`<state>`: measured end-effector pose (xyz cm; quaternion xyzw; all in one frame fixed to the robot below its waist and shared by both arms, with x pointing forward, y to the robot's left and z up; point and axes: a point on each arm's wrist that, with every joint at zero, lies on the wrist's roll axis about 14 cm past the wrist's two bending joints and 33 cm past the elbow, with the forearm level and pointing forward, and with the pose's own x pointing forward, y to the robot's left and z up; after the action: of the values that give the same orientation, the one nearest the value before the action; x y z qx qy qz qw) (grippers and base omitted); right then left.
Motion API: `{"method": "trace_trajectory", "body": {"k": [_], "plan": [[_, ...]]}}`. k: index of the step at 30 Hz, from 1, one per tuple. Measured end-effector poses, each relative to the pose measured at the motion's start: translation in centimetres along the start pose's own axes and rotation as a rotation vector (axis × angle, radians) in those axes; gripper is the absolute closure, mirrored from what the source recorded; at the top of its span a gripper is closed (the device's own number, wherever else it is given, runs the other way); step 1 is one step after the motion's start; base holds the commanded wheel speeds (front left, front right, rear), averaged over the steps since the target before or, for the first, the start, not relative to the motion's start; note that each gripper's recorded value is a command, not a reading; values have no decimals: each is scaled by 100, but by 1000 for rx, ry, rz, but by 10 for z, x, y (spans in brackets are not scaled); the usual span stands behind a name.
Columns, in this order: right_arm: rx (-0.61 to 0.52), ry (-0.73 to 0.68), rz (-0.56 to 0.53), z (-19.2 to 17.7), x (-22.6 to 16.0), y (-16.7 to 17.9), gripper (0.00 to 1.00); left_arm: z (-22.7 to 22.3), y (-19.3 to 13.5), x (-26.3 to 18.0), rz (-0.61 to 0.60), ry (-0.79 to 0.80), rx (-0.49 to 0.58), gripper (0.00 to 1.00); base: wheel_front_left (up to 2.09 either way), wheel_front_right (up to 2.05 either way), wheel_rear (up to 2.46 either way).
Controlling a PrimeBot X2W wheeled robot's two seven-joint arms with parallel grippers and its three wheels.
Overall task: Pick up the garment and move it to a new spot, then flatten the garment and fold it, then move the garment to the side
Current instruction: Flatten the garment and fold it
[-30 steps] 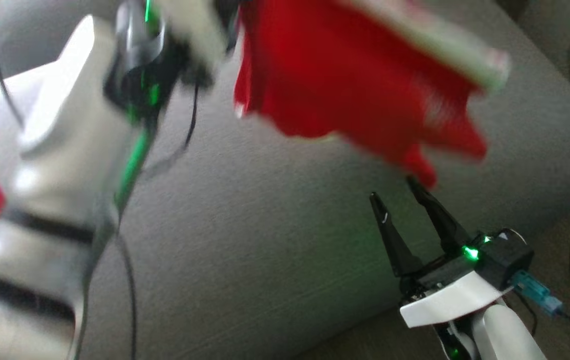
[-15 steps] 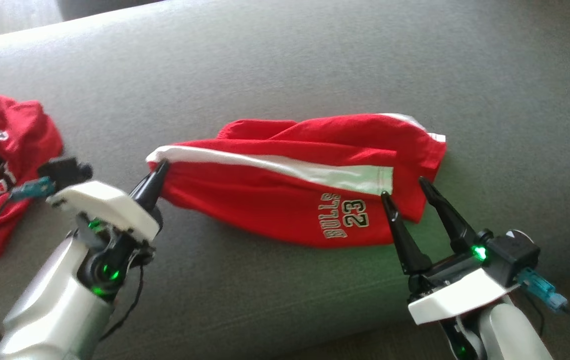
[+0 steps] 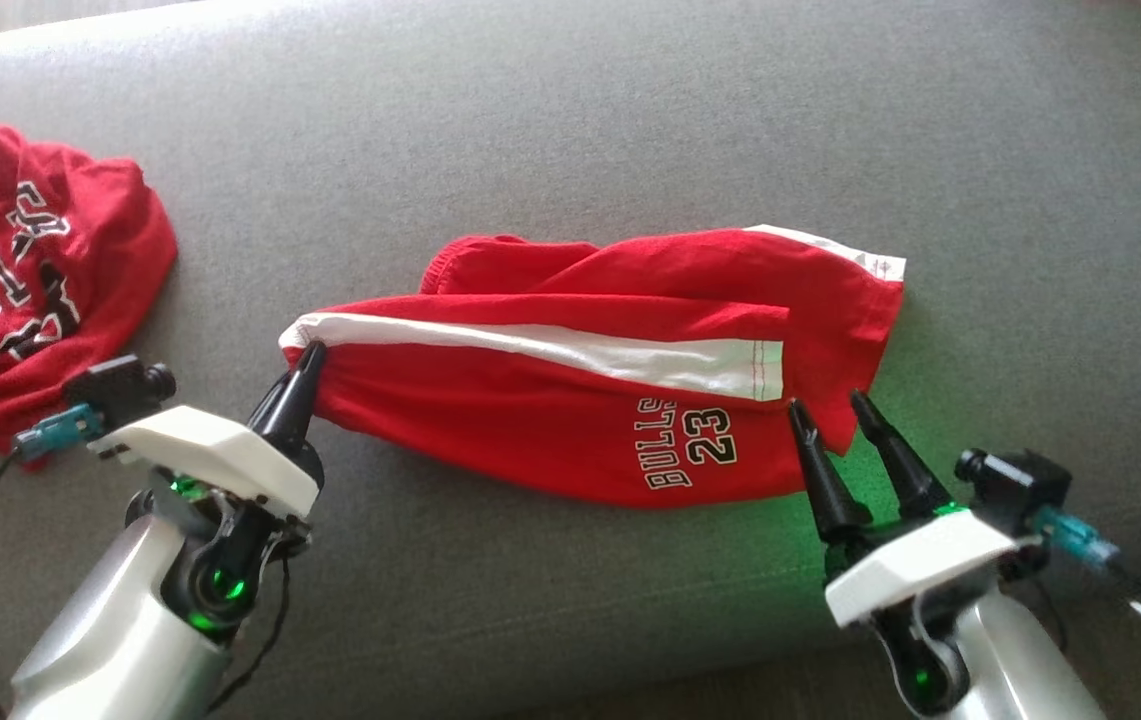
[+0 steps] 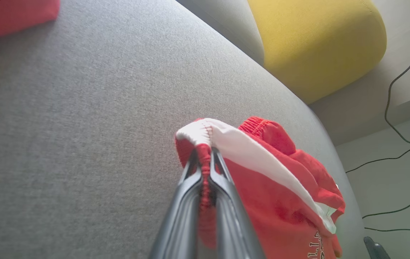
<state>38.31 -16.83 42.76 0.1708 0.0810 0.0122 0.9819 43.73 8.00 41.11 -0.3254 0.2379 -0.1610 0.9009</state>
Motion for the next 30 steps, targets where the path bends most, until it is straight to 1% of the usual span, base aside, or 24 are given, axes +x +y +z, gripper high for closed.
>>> {"method": "trace_trajectory", "body": {"k": [3,8,11,14,18,23,24,25,27,28,30], "plan": [[78,34,-1,-10,11,3,0,-1,2,-1,5,2,1,100,0,0,0],[157,104,36,-27,26,21,0,-2,4,-2,9,1,2,100,0,0,0],[169,159,41,-41,32,25,0,-2,6,-4,14,-2,0,100,0,0,0],[170,196,24,-48,40,21,0,-2,7,-6,19,-5,4,100,0,0,0],[168,190,23,-44,49,21,0,-2,9,-8,24,-7,-2,100,0,0,0],[198,189,19,-44,50,22,0,-3,8,-10,23,-5,9,100,0,0,0],[203,189,20,-44,49,23,11,-3,8,-10,23,-4,9,100,0,0,0],[211,188,20,-44,49,23,42,-4,8,-10,22,-3,11,100,0,0,0],[227,186,18,-43,49,24,82,-6,6,-10,19,2,13,100,0,0,0],[233,185,19,-43,49,25,100,-6,6,-10,18,3,14,100,0,0,0],[237,184,24,-42,49,27,100,-6,4,-10,16,3,14,100,0,0,0]]}}
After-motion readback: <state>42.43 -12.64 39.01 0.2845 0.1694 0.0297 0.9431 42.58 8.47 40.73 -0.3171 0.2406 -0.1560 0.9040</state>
